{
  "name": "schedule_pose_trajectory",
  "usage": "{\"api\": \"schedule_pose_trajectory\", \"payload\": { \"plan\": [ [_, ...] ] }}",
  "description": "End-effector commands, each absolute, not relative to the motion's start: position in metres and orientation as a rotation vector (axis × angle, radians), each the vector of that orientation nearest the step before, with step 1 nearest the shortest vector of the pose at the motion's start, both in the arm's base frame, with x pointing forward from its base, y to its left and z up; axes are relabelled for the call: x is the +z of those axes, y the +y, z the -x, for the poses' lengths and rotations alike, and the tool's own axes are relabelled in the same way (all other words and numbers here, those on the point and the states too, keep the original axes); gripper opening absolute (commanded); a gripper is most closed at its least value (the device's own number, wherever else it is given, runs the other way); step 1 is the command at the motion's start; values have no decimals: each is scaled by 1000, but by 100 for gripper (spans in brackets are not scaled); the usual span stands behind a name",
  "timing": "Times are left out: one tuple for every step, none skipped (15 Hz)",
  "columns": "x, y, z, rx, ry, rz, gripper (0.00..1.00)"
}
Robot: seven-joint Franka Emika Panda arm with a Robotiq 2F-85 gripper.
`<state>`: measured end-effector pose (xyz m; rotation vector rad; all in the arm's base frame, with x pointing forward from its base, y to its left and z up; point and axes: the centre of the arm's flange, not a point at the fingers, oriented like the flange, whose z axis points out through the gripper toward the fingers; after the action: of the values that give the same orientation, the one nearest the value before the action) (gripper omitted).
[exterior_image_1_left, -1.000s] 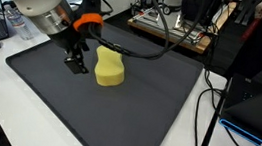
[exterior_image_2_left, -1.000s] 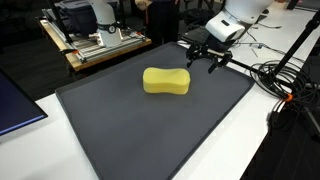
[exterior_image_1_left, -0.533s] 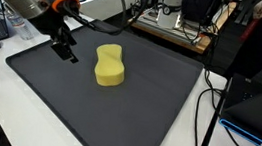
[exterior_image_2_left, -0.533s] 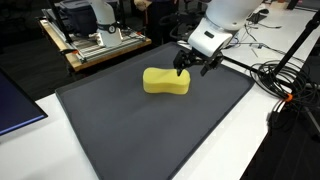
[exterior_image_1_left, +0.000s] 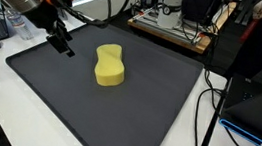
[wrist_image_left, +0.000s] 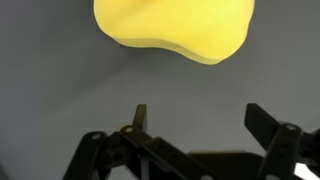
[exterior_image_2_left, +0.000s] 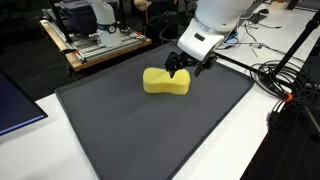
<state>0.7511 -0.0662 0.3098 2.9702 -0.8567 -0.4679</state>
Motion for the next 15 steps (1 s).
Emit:
{"api": "schedule_pose_trajectory", "payload": {
  "plan": [
    [310, -65, -751, -468, -855, -2970, 100],
    [308, -65, -757, -461, -836, -2958, 100],
    [309, -69, -762, -493, -799, -2997, 100],
    [310, -76, -767, -510, -776, -3016, 100],
    [310, -82, -770, -530, -763, -3029, 100],
    [310, -88, -771, -586, -726, -3063, 100],
    [308, -97, -772, -636, -719, -3079, 100],
    [309, -106, -772, -692, -718, -3114, 100],
    [309, -113, -771, -737, -699, -3149, 100],
    [308, -123, -771, -764, -701, -3190, 100],
    [306, -131, -770, -786, -700, -3233, 100],
    [306, -140, -769, -801, -688, -3278, 100],
    [302, -149, -768, -799, -668, -3329, 100],
    [298, -157, -766, -799, -640, -3379, 100],
    [295, -166, -762, -791, -605, -3428, 100]
  ]
}}
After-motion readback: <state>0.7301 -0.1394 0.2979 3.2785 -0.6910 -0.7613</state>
